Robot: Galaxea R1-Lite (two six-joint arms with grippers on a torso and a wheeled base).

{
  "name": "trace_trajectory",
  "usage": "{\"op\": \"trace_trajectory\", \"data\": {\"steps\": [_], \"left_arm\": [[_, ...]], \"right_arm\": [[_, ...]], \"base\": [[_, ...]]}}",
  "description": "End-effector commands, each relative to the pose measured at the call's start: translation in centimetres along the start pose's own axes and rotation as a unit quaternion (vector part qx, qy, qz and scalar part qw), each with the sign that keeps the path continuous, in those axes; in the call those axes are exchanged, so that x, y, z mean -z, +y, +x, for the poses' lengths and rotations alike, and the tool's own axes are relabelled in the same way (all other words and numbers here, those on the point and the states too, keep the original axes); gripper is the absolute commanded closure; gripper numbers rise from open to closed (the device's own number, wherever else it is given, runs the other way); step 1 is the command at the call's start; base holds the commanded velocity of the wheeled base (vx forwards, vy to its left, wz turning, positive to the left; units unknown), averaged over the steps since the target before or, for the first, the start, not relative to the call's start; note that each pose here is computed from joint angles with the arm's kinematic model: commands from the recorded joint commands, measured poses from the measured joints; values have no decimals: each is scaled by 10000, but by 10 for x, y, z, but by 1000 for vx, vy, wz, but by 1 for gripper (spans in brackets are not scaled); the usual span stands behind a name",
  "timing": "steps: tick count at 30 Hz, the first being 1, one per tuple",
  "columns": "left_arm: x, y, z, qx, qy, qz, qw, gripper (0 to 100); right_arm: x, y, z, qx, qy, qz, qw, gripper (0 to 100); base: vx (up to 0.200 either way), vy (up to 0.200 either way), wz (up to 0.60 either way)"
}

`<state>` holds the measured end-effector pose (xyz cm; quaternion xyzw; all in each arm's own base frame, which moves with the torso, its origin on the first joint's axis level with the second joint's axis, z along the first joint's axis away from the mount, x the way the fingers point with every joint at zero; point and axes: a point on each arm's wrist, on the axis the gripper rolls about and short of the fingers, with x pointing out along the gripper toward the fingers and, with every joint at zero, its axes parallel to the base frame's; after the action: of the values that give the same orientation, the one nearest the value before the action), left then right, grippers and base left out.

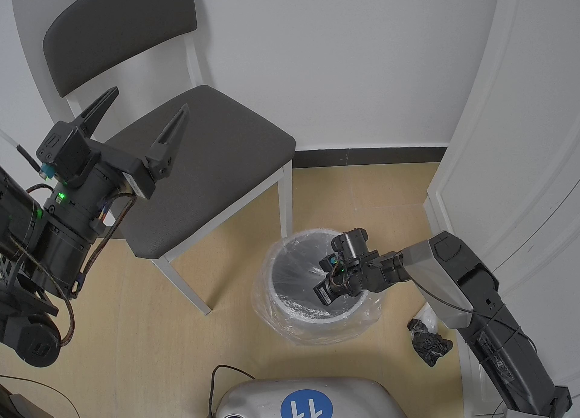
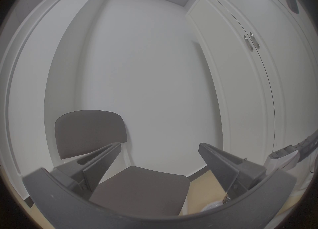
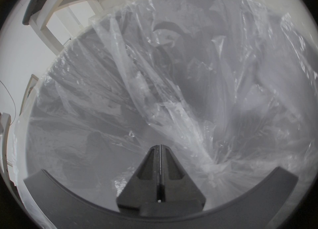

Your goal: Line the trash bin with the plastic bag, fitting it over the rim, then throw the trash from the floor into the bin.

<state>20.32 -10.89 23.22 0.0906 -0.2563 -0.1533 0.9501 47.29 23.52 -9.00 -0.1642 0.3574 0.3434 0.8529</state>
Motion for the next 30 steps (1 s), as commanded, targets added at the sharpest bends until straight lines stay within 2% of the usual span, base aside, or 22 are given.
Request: {"op": "trace_trajectory", "data": {"steps": [1,3,7,10,14,17,21,24,27,30], "left_arm": [[0,0,0,-1,6,0,10000,0],[0,0,0,-1,6,0,10000,0],[1,-1,0,8,11,-3,10000,0],[3,-2,1,23,54,2,10000,0],[4,-2,2,28,68,3,10000,0],[4,-2,2,28,68,3,10000,0],[5,-2,1,30,76,4,10000,0],[5,-2,1,38,73,4,10000,0],[4,-2,1,33,59,2,10000,0],[4,-2,1,28,68,3,10000,0]], "right_arm": [[-2,1,-1,-90,-56,-51,9999,100],[-3,3,1,-443,-288,-112,9985,100],[-7,8,5,-819,-713,-137,9940,100],[-8,11,8,-1031,-849,-8,9910,100],[-9,11,8,-1053,-921,117,9901,100],[-16,10,4,-938,-1045,-25,9901,100],[-38,11,-14,-444,-1106,-124,9928,100],[-44,11,-26,45,-692,-386,9968,100],[-43,10,-31,834,-160,-725,9937,100],[-44,15,-32,1094,-34,-766,9910,100]], "base": [[0,0,0],[0,0,0],[0,0,0],[0,0,0],[0,0,0],[0,0,0],[0,0,0],[0,0,0],[0,0,0],[0,0,0]]}}
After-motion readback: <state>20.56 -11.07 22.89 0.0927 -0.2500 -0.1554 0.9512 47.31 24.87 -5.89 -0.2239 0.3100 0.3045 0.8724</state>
